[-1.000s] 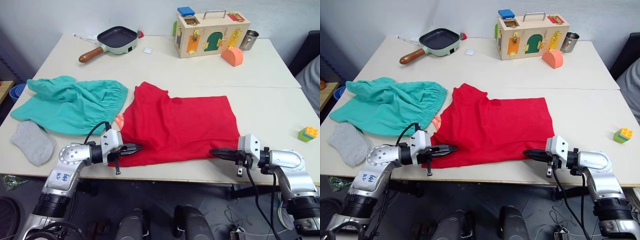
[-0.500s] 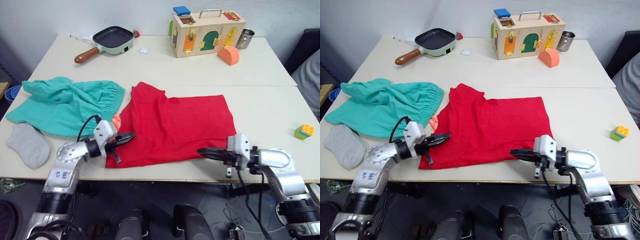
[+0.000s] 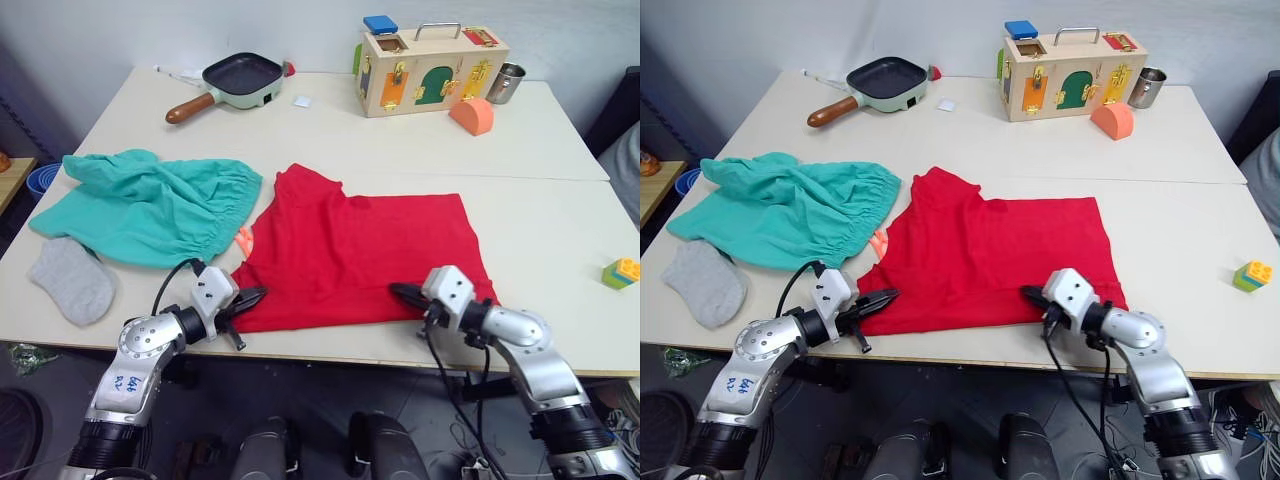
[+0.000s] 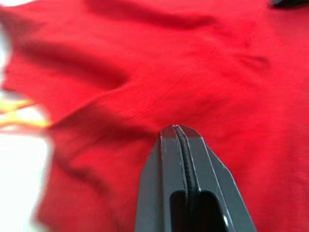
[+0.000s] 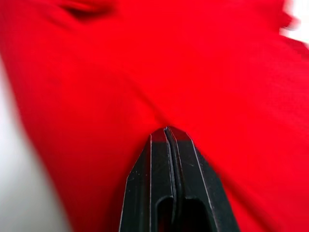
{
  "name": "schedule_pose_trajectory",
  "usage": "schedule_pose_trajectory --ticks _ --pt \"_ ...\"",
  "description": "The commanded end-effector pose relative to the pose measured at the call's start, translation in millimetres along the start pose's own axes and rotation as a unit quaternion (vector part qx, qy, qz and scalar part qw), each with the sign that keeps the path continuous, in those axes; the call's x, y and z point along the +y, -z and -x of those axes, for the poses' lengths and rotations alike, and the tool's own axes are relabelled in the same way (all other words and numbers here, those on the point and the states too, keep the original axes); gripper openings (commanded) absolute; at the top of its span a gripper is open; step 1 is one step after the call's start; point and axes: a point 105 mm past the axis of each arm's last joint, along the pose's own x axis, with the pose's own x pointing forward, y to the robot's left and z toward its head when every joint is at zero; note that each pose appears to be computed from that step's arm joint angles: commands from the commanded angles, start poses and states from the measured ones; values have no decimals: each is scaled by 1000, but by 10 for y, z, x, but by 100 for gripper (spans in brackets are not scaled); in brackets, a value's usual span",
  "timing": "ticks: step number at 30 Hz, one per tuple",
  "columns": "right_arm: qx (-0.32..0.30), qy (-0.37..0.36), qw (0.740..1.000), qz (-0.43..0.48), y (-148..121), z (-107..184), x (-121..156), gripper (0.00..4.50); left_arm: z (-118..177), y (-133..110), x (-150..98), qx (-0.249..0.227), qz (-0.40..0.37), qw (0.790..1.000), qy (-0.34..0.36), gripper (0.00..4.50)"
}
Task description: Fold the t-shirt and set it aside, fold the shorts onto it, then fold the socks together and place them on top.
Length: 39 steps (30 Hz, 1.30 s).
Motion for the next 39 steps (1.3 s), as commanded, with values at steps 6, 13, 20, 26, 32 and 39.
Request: schedule_pose_trajectory --ticks 6,13,20,26,32,39 --pt "55 128 990 -2 479 572 -569 0 104 230 128 33 13 998 -44 3" --pt "62 187 980 -10 718 917 -794 0 183 210 187 26 13 999 -45 3" --pt "-106 167 979 -37 37 825 -853 0 303 -156 364 -48 -1 998 -31 3" --pt "-97 22 995 -16 -104 513 -104 0 137 -341 -3 -75 -23 995 64 3" --pt "-47 43 997 -43 160 492 75 0 -13 -100 -116 -18 -16 999 47 3" --pt "-1 110 992 -56 501 864 -247 0 136 202 70 38 -2 999 -11 3"
